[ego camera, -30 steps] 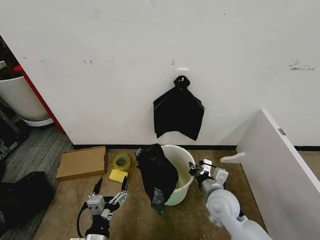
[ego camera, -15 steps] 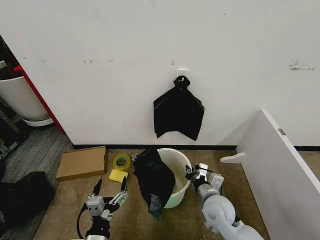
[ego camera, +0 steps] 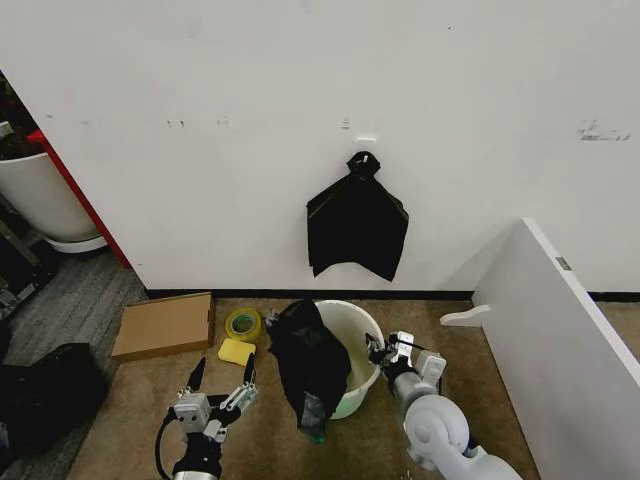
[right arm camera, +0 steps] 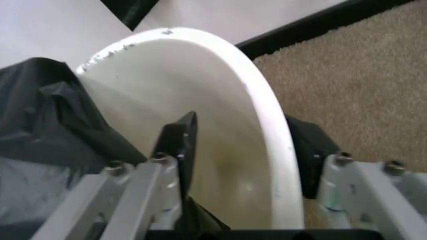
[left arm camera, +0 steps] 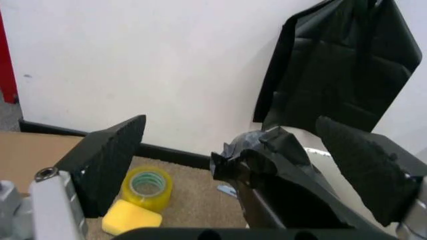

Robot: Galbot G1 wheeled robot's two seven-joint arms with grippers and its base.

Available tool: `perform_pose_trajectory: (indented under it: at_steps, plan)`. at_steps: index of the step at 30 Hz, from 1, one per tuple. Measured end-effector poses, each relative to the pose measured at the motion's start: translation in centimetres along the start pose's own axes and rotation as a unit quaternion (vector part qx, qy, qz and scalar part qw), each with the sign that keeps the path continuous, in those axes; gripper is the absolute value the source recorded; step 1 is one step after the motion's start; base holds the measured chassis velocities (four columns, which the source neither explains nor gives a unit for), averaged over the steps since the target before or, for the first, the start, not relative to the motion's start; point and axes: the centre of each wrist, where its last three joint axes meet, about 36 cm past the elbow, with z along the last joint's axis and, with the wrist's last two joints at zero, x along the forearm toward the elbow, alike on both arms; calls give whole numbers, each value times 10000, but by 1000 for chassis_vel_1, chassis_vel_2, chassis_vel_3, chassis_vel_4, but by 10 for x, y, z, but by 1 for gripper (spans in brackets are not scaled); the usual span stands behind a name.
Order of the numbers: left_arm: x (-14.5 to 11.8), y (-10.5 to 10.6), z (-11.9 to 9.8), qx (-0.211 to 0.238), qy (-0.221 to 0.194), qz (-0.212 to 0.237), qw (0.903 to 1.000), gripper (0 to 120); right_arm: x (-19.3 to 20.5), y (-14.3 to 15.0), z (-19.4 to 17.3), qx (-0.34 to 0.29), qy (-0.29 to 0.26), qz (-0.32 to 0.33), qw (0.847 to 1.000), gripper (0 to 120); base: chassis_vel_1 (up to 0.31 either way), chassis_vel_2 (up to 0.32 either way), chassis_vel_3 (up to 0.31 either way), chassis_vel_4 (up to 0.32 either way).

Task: Place the garbage bag over the trash bin.

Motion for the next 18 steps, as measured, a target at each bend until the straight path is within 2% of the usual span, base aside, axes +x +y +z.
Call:
perform_pose_trajectory:
  at_steps: [3,5,8,10,12,15,16,18]
  plan:
    - [0,0,0,0,-1,1,10000,100,6,-1,-3,82,-97,-15,9999,55,0,0,0,0]
    - [0,0,0,-2,-3,2,10000,100,12,-3,-9,147,-211,22,9997,68,0,0,0,0]
    - [0,0,0,-3,-5,7,10000,100,16,-8,-12,313,-357,136,9988,74,0,0,0,0]
    - [0,0,0,-4,-3,12,10000,100,21,-11,-13,586,-567,254,9963,81,0,0,0,0]
    - [2,0,1,-25,21,19,10000,100,34,-12,-15,1128,-875,307,9893,93,0,0,0,0]
    - [9,2,4,-57,85,-29,9999,100,52,-8,-22,1701,-1028,-94,9800,99,0,0,0,0]
    - [9,2,4,-57,85,-29,9999,100,52,-8,-22,1701,-1028,-94,9800,99,0,0,0,0]
    - [18,5,6,-37,181,-116,9998,100,64,-3,-25,1926,-928,-603,9750,100,0,0,0,0]
